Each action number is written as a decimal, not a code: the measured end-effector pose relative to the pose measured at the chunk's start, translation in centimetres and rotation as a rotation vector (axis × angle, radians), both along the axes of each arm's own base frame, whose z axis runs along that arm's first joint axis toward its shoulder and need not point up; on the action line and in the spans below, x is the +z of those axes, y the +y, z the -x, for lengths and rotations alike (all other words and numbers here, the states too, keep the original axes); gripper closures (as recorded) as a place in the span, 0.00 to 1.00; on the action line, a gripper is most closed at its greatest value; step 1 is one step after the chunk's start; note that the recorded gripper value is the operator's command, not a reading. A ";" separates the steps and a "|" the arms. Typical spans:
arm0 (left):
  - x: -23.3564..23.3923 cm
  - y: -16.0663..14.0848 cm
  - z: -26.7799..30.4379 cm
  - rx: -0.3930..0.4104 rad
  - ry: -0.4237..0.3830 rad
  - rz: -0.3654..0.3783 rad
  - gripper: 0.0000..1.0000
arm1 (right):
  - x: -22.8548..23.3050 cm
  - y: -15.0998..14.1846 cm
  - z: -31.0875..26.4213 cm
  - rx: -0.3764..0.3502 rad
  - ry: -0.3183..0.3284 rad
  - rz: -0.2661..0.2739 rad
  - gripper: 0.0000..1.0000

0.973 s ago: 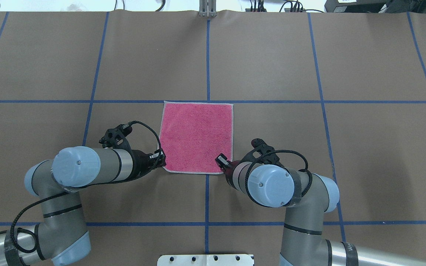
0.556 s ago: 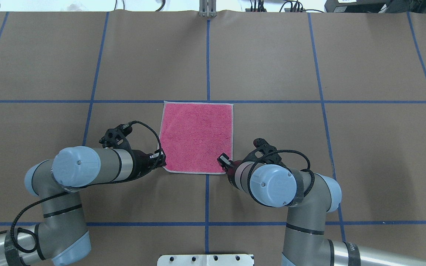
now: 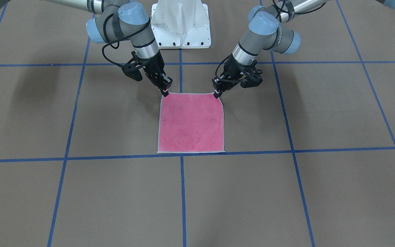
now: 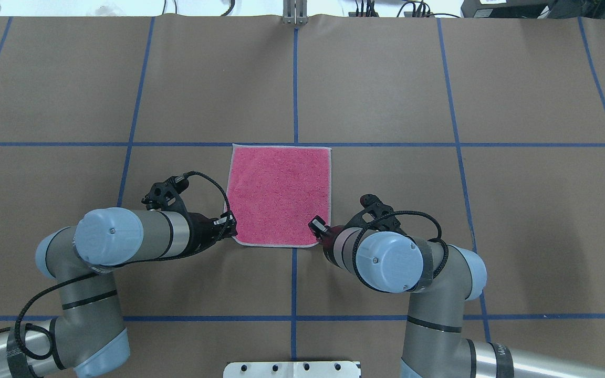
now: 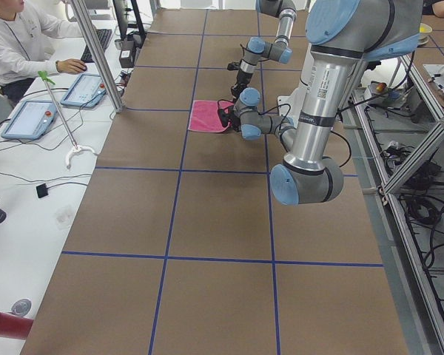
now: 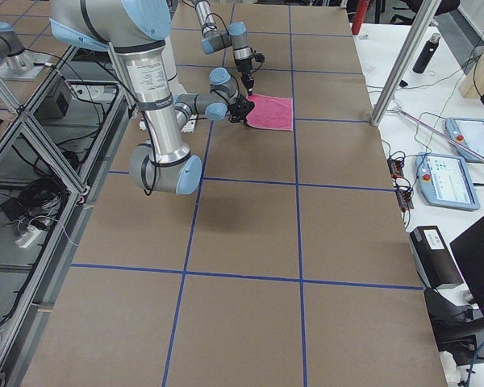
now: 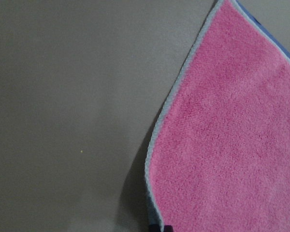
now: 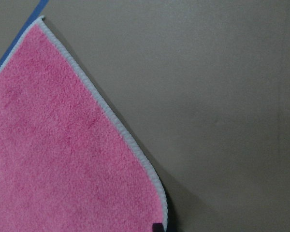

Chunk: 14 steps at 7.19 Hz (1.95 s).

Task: Fold towel twice with both arms
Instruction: 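Lower both grippers and pinch the towel's two nearest corners, then lift the near edge with both grippers and fold it away from the robot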

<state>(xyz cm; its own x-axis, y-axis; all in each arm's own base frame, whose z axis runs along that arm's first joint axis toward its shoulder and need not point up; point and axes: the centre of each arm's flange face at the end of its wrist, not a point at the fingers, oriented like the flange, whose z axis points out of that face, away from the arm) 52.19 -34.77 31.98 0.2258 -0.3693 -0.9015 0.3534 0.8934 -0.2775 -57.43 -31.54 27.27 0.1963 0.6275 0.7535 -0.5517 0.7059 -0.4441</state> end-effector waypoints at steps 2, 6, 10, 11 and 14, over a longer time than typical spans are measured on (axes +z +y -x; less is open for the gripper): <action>-1.7 1.1 1.5 0.047 0.041 0.000 1.00 | -0.3 0.8 -2.6 -0.003 -0.024 -0.006 1.00; -2.5 3.8 5.6 0.116 0.081 0.010 1.00 | 0.1 4.1 -5.3 -0.044 -0.040 -0.012 1.00; -2.0 1.9 4.9 0.086 0.065 0.017 1.00 | -2.1 -0.6 -3.9 0.030 -0.049 -0.028 1.00; -2.2 0.8 5.3 0.066 0.067 0.015 1.00 | -2.6 -1.8 -4.5 0.051 -0.053 -0.033 1.00; -2.1 -2.9 5.2 0.004 0.057 0.031 1.00 | -2.8 -5.3 -3.7 0.093 -0.034 -0.037 1.00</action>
<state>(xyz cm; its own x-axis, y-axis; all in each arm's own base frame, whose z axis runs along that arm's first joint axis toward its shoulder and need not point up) 46.96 -37.64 29.83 0.1760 -0.3964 -0.9011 0.3325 0.8855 -0.3246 -53.69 -36.87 24.45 0.1123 0.6138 0.7814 -0.6010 0.6682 -0.4385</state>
